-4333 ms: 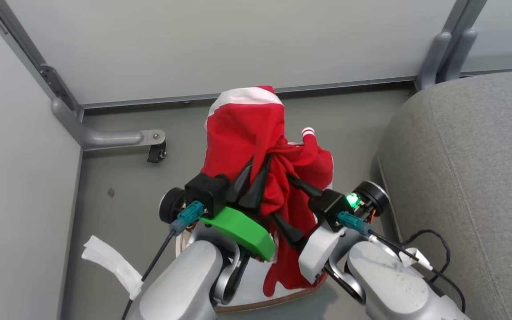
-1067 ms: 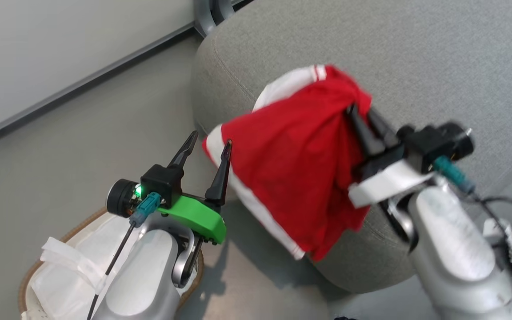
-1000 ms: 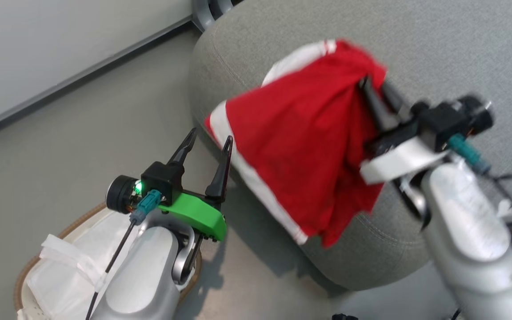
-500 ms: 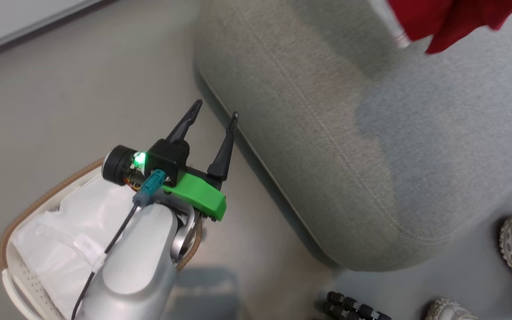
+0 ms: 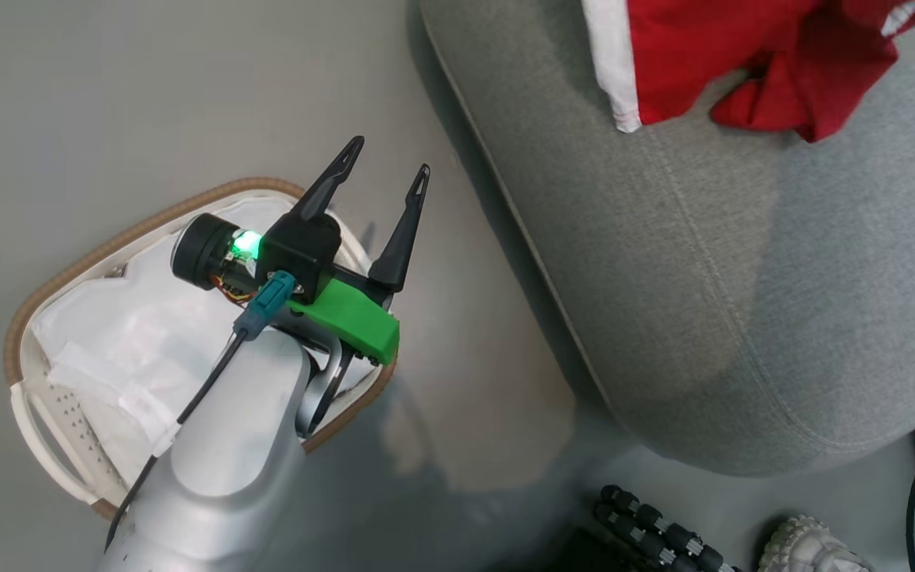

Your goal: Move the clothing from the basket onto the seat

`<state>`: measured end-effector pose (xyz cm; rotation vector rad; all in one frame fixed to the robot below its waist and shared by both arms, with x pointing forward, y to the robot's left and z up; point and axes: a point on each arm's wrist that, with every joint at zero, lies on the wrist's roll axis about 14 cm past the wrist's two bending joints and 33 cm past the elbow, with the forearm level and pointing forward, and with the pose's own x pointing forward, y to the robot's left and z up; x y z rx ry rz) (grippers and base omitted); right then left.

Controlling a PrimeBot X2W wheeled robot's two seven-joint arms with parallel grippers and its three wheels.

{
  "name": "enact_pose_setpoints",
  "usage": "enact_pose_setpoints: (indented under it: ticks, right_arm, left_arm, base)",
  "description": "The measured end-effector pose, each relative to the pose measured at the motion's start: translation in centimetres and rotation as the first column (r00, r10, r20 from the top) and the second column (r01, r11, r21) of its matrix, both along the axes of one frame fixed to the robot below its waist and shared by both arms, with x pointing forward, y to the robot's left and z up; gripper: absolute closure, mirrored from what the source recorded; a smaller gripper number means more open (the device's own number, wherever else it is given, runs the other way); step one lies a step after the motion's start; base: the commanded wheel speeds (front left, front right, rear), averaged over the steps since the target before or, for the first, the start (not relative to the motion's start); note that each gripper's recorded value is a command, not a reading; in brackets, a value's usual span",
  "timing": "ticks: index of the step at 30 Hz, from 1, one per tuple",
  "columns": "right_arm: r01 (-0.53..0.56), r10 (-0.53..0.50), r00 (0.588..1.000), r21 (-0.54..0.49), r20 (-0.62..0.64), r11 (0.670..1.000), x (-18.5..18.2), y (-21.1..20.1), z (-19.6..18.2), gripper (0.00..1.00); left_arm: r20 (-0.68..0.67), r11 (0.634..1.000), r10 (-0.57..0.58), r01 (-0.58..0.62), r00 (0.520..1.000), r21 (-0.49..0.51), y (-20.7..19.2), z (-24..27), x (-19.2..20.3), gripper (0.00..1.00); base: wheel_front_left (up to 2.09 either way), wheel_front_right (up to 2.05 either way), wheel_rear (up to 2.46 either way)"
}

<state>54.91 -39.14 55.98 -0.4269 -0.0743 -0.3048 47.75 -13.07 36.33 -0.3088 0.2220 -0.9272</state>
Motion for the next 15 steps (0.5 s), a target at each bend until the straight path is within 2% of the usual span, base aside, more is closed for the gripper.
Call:
enact_pose_setpoints:
  ticks: [6, 7, 8, 9, 15]
  right_arm:
    - [0.142, -0.131, 0.982, 0.071, -0.138, 0.987, -4.1, -3.0, -6.8, 1.0]
    - [0.161, -0.147, 0.977, 0.08, -0.154, 0.984, -4.9, -3.3, -7.5, 0.94]
    - [0.182, -0.164, 0.971, 0.095, -0.172, 0.979, -5.7, -3.6, -8.2, 0.6]
    - [0.195, -0.174, 0.968, 0.106, -0.182, 0.975, -6.3, -3.7, -8.6, 0.0]
    - [0.232, -0.204, 0.959, 0.136, -0.196, 0.963, -9.7, -3.9, -9.0, 0.0]
  left_arm:
    - [-0.013, 1.0, 0.012, -0.012, 1.0, 0.002, 0.6, -0.5, 0.1, 0.0]
    - [-0.01, 1.0, 0.009, -0.009, 1.0, 0.0, 0.5, -0.3, 0.1, 0.0]
    - [-0.007, 1.0, 0.006, -0.006, 1.0, -0.002, 0.4, -0.1, 0.0, 0.0]
    - [-0.003, 1.0, 0.003, -0.003, 1.0, -0.004, 0.3, 0.1, -0.1, 0.0]
    - [0.022, 1.0, -0.018, 0.018, 1.0, -0.025, -0.5, 2.3, -0.9, 0.0]
  base:
    - [0.0, 0.0, 0.0]
    - [0.0, 0.0, 0.0]
    - [0.0, 0.0, 0.0]
    - [0.0, 0.0, 0.0]
    - [0.0, 0.0, 0.0]
